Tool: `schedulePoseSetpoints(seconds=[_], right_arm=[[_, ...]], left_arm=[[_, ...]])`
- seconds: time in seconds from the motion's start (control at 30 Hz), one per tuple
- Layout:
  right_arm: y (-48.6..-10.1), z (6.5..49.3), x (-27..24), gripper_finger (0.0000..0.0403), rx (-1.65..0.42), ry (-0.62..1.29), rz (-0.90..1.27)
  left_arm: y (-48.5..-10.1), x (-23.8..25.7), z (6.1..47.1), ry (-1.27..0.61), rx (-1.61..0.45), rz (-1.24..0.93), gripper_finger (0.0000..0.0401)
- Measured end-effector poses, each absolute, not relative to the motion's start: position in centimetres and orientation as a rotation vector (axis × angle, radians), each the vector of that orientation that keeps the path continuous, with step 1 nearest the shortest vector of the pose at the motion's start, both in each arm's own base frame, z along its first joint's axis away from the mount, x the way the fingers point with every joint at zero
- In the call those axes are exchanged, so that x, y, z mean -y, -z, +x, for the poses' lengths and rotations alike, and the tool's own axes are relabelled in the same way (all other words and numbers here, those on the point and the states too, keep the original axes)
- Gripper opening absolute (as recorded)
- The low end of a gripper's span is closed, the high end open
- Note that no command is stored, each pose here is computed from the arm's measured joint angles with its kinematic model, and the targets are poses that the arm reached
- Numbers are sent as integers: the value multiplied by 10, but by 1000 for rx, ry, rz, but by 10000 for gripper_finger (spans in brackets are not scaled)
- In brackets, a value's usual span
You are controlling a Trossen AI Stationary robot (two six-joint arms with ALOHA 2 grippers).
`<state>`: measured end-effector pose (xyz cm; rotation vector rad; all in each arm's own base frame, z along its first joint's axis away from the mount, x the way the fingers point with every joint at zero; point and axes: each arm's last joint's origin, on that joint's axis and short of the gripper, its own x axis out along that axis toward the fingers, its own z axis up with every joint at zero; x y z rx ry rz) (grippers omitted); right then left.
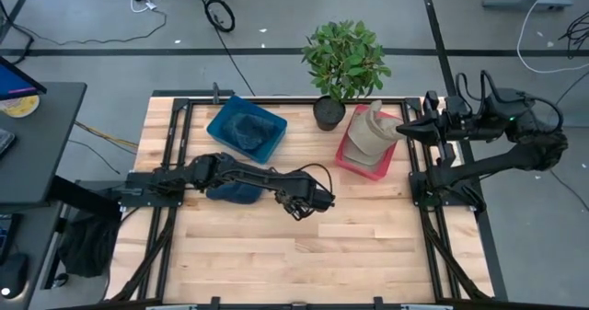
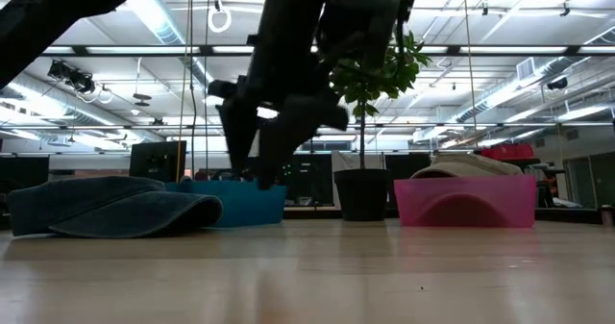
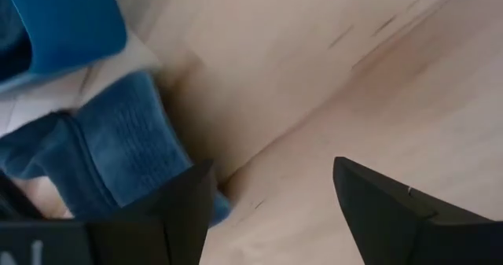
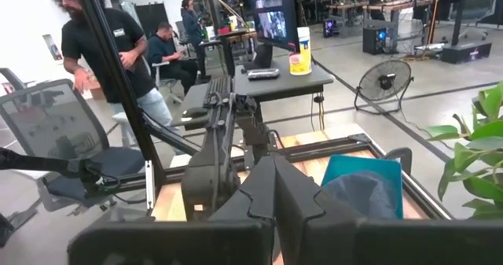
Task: Pick & Place hat
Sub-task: Put the blue cap into the blue bin
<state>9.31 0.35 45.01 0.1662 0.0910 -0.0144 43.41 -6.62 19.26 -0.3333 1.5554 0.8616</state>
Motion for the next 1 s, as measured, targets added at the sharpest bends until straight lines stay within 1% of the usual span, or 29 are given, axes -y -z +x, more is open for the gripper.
schedulePoseSetpoints(seconds=[0.13, 0.33, 0.5, 0.63, 1.0], right_arm=[[-449, 97, -4, 4, -102, 15, 166], [-449, 101, -4, 4, -111, 16, 165], [-448, 105, -4, 4, -121, 17, 168], [-447, 106, -4, 4, -125, 16, 168], [-448, 106, -4, 4, -123, 14, 169]], left_arm=[[-183, 68, 428, -862, -1608, -320, 261], [-183, 70, 428, -836, -1605, -248, 261], [-181, 67, 427, -850, -1601, -220, 261], [-174, 62, 423, -850, -1643, -192, 261], [-172, 52, 407, -904, -1683, -205, 261]])
